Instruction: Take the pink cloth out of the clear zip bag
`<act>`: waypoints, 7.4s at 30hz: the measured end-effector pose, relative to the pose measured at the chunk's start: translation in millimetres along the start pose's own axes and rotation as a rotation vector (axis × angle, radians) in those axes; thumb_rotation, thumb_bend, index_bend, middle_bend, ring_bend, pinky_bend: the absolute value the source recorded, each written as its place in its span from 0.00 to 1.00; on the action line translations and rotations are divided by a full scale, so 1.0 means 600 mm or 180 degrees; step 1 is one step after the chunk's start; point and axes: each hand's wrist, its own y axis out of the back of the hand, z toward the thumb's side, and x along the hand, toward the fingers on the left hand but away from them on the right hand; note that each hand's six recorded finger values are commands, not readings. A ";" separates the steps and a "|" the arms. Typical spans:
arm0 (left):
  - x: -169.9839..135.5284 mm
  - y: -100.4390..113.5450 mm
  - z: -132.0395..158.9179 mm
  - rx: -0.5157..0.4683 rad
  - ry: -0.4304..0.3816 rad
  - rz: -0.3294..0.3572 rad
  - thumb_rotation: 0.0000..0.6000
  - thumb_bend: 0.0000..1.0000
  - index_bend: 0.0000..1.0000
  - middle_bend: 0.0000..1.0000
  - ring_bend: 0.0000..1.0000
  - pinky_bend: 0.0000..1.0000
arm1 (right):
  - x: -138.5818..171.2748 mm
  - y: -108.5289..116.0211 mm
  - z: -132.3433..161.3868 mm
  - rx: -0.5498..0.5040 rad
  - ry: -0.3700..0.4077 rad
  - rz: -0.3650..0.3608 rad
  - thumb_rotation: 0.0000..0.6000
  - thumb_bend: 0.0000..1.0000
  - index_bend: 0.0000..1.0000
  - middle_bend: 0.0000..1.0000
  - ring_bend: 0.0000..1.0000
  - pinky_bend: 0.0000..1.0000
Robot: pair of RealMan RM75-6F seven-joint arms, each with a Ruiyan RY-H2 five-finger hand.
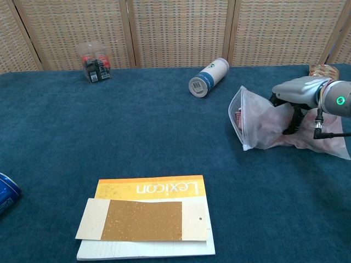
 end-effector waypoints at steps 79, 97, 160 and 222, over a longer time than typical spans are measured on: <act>0.230 0.019 0.436 -0.0617 -0.1830 -0.0565 1.00 0.11 0.30 0.00 0.00 0.00 | 0.020 0.259 0.384 -0.0636 0.0991 -0.0741 1.00 0.88 0.70 0.75 0.70 0.75; 0.236 -0.004 0.456 -0.0645 -0.1877 -0.0453 1.00 0.33 0.69 0.00 0.00 0.00 | 0.023 0.256 0.365 -0.0668 0.0940 -0.0723 1.00 0.89 0.70 0.75 0.70 0.75; 0.274 -0.054 0.567 -0.1599 -0.1980 -0.1004 1.00 0.33 0.72 0.00 0.00 0.00 | 0.170 0.008 0.033 0.2839 0.1550 -0.1441 1.00 0.00 0.23 0.55 0.49 0.68; 0.262 -0.057 0.581 -0.1649 -0.1840 -0.1320 1.00 0.33 0.72 0.00 0.00 0.00 | 0.090 -0.042 0.291 0.3288 0.2096 -0.1705 1.00 0.57 0.78 0.82 0.73 0.96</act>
